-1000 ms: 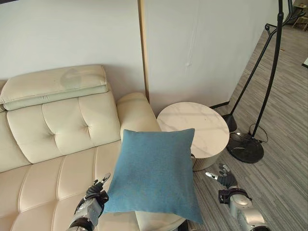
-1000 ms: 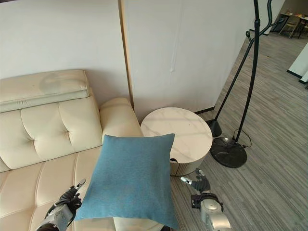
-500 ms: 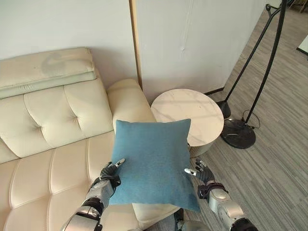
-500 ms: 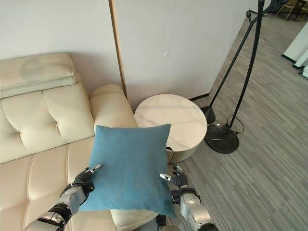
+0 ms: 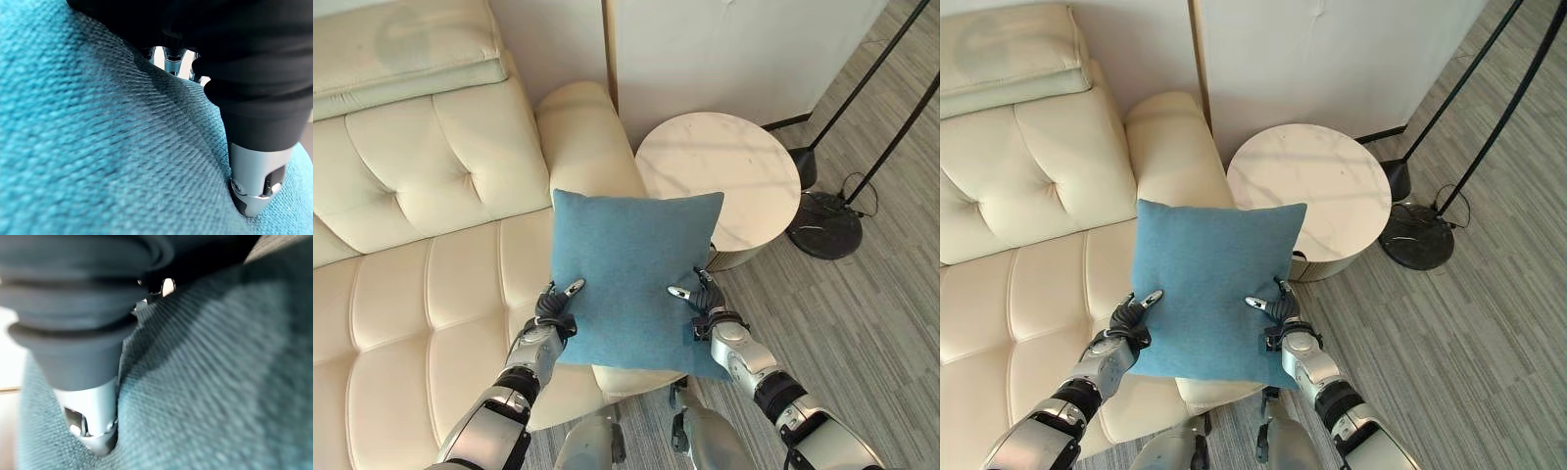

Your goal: Pick up all the scattered cushions and arrange them neatly on the sofa.

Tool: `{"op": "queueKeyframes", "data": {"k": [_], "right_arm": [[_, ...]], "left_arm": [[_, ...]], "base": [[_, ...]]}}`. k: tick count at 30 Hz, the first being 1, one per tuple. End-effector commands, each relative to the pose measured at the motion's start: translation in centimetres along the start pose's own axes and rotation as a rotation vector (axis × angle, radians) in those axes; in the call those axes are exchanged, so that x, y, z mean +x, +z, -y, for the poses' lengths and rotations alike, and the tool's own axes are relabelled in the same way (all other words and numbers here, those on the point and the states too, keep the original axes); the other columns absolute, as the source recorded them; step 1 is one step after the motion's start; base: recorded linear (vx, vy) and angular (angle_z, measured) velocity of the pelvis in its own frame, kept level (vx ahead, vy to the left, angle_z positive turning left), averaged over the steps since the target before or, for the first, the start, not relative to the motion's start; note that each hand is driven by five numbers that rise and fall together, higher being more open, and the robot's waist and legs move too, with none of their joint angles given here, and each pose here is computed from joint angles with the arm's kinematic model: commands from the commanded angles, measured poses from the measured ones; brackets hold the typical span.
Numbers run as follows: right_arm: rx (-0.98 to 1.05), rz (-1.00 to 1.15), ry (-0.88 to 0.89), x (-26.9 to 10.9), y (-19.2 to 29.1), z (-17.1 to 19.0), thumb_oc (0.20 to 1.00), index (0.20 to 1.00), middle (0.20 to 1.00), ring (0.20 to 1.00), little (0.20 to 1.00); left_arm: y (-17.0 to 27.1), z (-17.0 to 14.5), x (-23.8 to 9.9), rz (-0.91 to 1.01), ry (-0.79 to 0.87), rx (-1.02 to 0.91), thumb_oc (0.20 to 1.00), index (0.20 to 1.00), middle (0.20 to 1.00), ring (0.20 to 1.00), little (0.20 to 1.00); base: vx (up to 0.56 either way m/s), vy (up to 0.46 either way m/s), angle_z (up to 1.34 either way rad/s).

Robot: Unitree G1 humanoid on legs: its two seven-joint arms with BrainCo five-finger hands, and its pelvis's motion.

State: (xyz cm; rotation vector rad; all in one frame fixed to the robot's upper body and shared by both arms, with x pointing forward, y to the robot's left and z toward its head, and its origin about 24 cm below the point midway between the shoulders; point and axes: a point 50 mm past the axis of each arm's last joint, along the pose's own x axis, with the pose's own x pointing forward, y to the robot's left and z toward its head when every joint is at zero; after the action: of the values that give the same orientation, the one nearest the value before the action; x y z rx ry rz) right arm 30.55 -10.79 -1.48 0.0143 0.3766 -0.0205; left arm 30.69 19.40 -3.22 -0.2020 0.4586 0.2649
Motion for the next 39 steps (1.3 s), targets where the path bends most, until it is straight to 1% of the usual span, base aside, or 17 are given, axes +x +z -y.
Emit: {"op": "queueKeyframes", "data": {"k": [1,5,11,17,19,20,21,23,26,27,29,30,31,32,33,34,39], "right_arm": [[0.11,-0.006,0.153,-0.2,1.4,-4.9,1.0,1.0,1.0,1.0,1.0],[0.348,-0.034,0.217,-0.9,1.3,-6.5,1.0,1.0,1.0,1.0,1.0],[0.473,-0.032,0.249,-1.3,1.6,-7.3,1.0,1.0,1.0,1.0,1.0],[0.266,0.122,0.278,-1.3,4.1,-6.6,1.0,1.0,1.0,1.0,1.0],[0.219,0.149,0.275,-1.4,4.5,-6.4,1.0,1.0,1.0,1.0,1.0],[0.135,0.211,0.264,-1.3,5.4,-6.1,1.0,1.0,1.0,1.0,1.0],[0.108,0.237,0.263,-1.3,5.9,-6.1,1.0,1.0,1.0,1.0,1.0],[0.073,0.263,0.257,-1.2,6.3,-6.3,1.0,1.0,1.0,1.0,1.0],[0.049,0.272,0.273,-1.1,6.7,-6.9,1.0,1.0,1.0,1.0,1.0],[0.041,0.273,0.274,-1.1,6.7,-6.9,1.0,1.0,1.0,1.0,1.0],[0.044,0.266,0.286,-1.2,6.6,-7.2,1.0,1.0,1.0,1.0,1.0],[0.044,0.266,0.286,-1.2,6.6,-7.2,1.0,1.0,1.0,1.0,1.0],[0.04,0.266,0.301,-1.2,6.7,-7.3,1.0,1.0,1.0,1.0,1.0],[0.039,0.266,0.313,-1.3,6.7,-7.5,0.953,0.953,0.953,0.953,0.953],[0.026,0.267,0.323,-1.3,6.7,-7.6,0.555,0.555,0.555,0.555,0.555],[0.019,0.269,0.329,-1.4,6.7,-7.7,0.2,0.2,0.2,0.2,0.2],[0.068,0.236,0.351,-1.5,6.2,-7.9,0.2,0.2,0.2,0.2,0.2]], "left_arm": [[0.4,8.4,-0.8,-0.024,-0.259,-0.084,1.0,1.0,1.0,1.0,1.0],[0.1,10.4,-1.6,-0.051,-0.332,-0.21,1.0,1.0,1.0,1.0,1.0],[0.5,12.2,-2.4,-0.039,-0.388,-0.243,1.0,1.0,1.0,1.0,1.0],[4.3,12.0,-2.6,0.17,-0.426,-0.071,1.0,1.0,1.0,1.0,1.0],[4.6,11.9,-2.6,0.19,-0.415,-0.042,0.912,0.912,0.912,0.912,0.912],[5.4,11.6,-2.3,0.248,-0.391,0.071,0.871,0.871,0.871,0.871,0.871],[5.6,11.5,-2.2,0.269,-0.379,0.126,0.875,0.875,0.875,0.875,0.875],[5.8,11.6,-2.1,0.294,-0.359,0.188,0.667,0.667,0.667,0.667,0.667],[5.8,12.1,-2.0,0.307,-0.353,0.257,0.492,0.492,0.492,0.492,0.492],[5.6,12.1,-2.0,0.301,-0.35,0.261,0.489,0.489,0.489,0.489,0.489],[5.3,12.2,-2.0,0.288,-0.347,0.247,0.269,0.269,0.269,0.269,0.269],[5.3,12.2,-2.0,0.288,-0.347,0.247,0.269,0.269,0.269,0.269,0.269],[5.0,12.4,-2.0,0.28,-0.355,0.264,0.2,0.2,0.2,0.2,0.2],[4.9,12.5,-2.1,0.276,-0.363,0.261,0.2,0.2,0.2,0.2,0.2],[4.6,12.6,-2.1,0.263,-0.374,0.25,0.2,0.2,0.2,0.2,0.2],[4.2,12.7,-2.2,0.246,-0.381,0.229,0.2,0.2,0.2,0.2,0.2],[3.2,12.8,-2.3,0.177,-0.397,0.118,0.2,0.2,0.2,0.2,0.2]], "base": [[-0.01,0.018,0.18],[-0.01,0.014,0.08],[0.01,0.004,0.05],[0.0,0.002,0.01],[0.0,0.0,0.0],[0.0,0.0,0.0],[0.0,0.0,0.0],[0.0,0.0,0.0],[0.0,0.0,0.0],[0.0,0.0,0.0],[0.0,0.0,0.0],[0.0,0.0,0.0],[0.0,0.0,0.0],[0.0,0.0,0.0],[0.0,0.0,0.0],[0.0,0.0,0.0],[0.0,0.0,0.0]]}}
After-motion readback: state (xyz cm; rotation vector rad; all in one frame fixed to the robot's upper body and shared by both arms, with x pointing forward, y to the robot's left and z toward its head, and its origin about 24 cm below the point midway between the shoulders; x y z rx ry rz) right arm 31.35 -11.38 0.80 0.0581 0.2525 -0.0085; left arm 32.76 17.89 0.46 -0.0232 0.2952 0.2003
